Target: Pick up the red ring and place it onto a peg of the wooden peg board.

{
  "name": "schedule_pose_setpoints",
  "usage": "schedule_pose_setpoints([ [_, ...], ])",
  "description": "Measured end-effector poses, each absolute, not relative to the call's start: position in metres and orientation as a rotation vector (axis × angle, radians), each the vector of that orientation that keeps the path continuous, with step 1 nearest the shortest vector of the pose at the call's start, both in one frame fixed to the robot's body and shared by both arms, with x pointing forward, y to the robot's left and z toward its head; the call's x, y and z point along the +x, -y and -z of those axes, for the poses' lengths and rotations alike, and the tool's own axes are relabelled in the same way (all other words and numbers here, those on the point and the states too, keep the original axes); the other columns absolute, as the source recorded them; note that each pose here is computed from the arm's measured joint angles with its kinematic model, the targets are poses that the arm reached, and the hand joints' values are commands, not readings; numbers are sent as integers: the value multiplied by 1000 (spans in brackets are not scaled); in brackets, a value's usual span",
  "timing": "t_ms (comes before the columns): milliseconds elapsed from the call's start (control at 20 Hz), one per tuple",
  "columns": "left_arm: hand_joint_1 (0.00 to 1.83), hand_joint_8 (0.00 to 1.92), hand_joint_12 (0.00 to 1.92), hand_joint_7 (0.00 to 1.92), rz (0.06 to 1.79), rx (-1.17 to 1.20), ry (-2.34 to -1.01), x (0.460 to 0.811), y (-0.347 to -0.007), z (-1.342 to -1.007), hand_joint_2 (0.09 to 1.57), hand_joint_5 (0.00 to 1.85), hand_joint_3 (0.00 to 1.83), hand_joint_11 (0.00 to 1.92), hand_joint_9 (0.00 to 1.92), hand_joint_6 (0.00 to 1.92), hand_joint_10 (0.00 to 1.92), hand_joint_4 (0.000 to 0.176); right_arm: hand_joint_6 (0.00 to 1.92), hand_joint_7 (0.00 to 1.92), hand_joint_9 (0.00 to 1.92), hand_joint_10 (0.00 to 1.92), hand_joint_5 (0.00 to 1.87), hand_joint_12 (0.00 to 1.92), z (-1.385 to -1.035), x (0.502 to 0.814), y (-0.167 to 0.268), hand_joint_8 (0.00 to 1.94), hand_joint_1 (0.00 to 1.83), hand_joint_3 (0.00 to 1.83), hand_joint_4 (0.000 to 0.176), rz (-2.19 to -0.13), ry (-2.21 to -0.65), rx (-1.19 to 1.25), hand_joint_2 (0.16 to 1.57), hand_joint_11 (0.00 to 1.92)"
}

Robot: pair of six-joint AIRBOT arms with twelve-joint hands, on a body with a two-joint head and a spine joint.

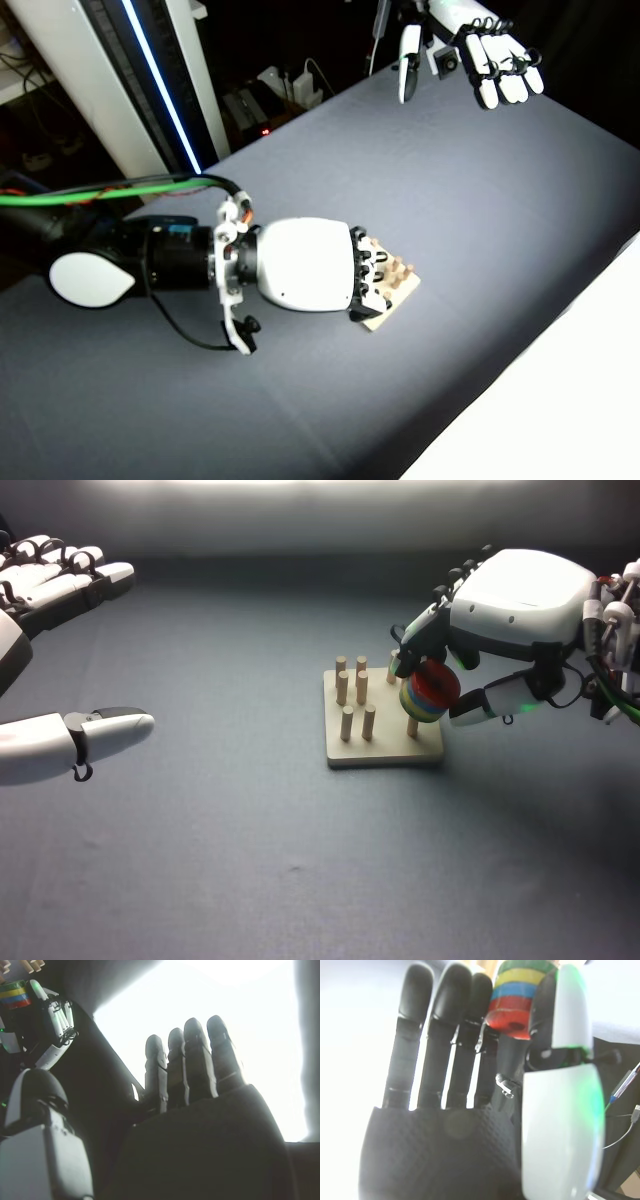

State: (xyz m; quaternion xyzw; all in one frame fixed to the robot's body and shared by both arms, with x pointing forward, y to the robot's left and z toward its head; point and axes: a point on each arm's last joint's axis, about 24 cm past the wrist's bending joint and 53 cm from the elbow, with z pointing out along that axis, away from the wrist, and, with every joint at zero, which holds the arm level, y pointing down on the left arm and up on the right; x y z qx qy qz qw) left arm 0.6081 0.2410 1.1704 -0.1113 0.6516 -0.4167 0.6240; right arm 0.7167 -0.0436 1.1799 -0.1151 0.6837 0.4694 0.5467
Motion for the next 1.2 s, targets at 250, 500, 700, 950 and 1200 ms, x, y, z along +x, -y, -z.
schedule_pose_setpoints([
  [250, 568, 1, 356, 209, 960, -257, -1495, 608, -241, -1171, 1019, 315, 0, 0, 183, 0, 2, 15, 785, 1101, 1011, 1108, 1021, 1375, -1178, 712, 37, 832, 1388, 1, 0, -1118, -1628, -295, 1065, 795],
  [500, 552, 2, 310, 220, 959, -262, -1494, 608, -241, -1170, 1009, 322, 0, 0, 190, 0, 1, 14, 789, 1137, 1038, 1080, 1034, 1289, -1172, 709, 30, 724, 1395, 0, 0, -1113, -1644, -316, 1054, 832],
  [700, 570, 1, 345, 225, 964, -260, -1495, 608, -240, -1170, 1015, 330, 0, 0, 205, 1, 3, 0, 814, 1146, 1007, 907, 1045, 1311, -1172, 709, 30, 794, 1281, 0, 0, -1113, -1644, -317, 1061, 774],
  [950, 584, 3, 336, 240, 969, -265, -1493, 608, -240, -1170, 1014, 347, 1, 0, 211, 1, 4, 0, 230, 790, 823, 518, 776, 1229, -1173, 704, 26, 243, 1144, 0, 0, -1122, -1644, -327, 1028, 613],
  [1200, 542, 2, 434, 249, 972, -268, -1493, 608, -239, -1169, 1011, 339, 0, 0, 214, 0, 3, 5, 0, 688, 716, 303, 757, 1220, -1178, 703, 29, 0, 1129, 0, 2, -1138, -1632, -311, 995, 418],
])
